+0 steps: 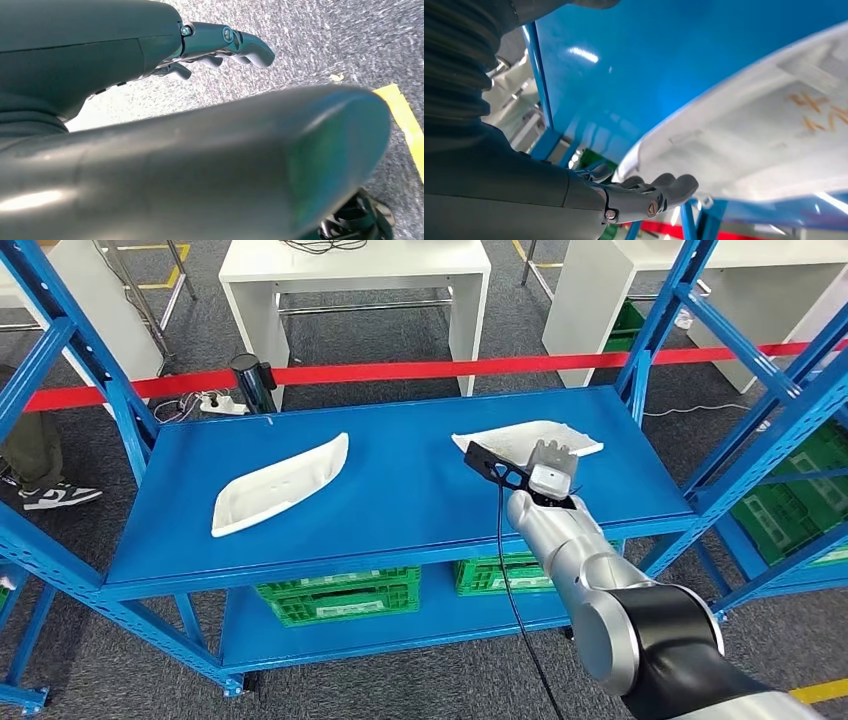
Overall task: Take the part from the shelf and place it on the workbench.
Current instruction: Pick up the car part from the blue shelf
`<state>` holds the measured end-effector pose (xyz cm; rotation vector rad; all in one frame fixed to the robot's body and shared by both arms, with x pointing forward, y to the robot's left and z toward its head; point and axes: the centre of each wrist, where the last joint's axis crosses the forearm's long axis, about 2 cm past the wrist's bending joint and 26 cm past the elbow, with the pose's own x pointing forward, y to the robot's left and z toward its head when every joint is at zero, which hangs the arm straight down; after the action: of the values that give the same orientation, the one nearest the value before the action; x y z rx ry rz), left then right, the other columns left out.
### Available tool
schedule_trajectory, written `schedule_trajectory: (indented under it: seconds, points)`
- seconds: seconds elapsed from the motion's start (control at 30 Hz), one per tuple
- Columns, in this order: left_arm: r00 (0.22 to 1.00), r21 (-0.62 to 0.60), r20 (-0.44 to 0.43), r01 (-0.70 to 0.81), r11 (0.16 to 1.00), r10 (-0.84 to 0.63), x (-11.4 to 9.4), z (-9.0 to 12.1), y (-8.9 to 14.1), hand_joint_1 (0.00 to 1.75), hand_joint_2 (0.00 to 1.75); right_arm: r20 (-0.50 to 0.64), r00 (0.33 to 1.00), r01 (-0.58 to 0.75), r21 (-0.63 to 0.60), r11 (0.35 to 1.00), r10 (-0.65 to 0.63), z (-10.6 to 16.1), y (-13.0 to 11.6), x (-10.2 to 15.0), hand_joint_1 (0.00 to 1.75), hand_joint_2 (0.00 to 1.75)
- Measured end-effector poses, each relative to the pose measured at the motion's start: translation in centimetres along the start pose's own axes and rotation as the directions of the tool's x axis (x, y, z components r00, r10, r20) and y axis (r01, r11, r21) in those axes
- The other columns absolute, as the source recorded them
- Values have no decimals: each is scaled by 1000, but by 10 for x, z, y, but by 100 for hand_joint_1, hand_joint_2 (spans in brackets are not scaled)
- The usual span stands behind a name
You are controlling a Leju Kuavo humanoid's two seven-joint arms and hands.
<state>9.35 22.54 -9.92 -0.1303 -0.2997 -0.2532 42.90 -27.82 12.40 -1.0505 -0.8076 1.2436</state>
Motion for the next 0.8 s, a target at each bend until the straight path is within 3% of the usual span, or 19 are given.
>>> schedule_trajectory:
  seconds: [0.17,0.3,0.5,0.8]
  points:
    - [1000,0,0,-1,1000,1,1,0,0,0,0,9,995,101,-14,995,-101,-1,-2,-4,0,175]
    - [1000,1,1,-1,1000,1,2,0,1,0,0,61,964,260,-22,965,-259,-3,-6,-10,0,0]
    - [1000,2,3,-2,1000,2,0,0,1,0,0,110,899,431,-57,901,-423,-5,-10,-18,0,0]
    - [1000,6,13,-2,1000,2,-1,0,3,0,0,157,877,468,-72,881,-453,-6,-12,-22,0,0]
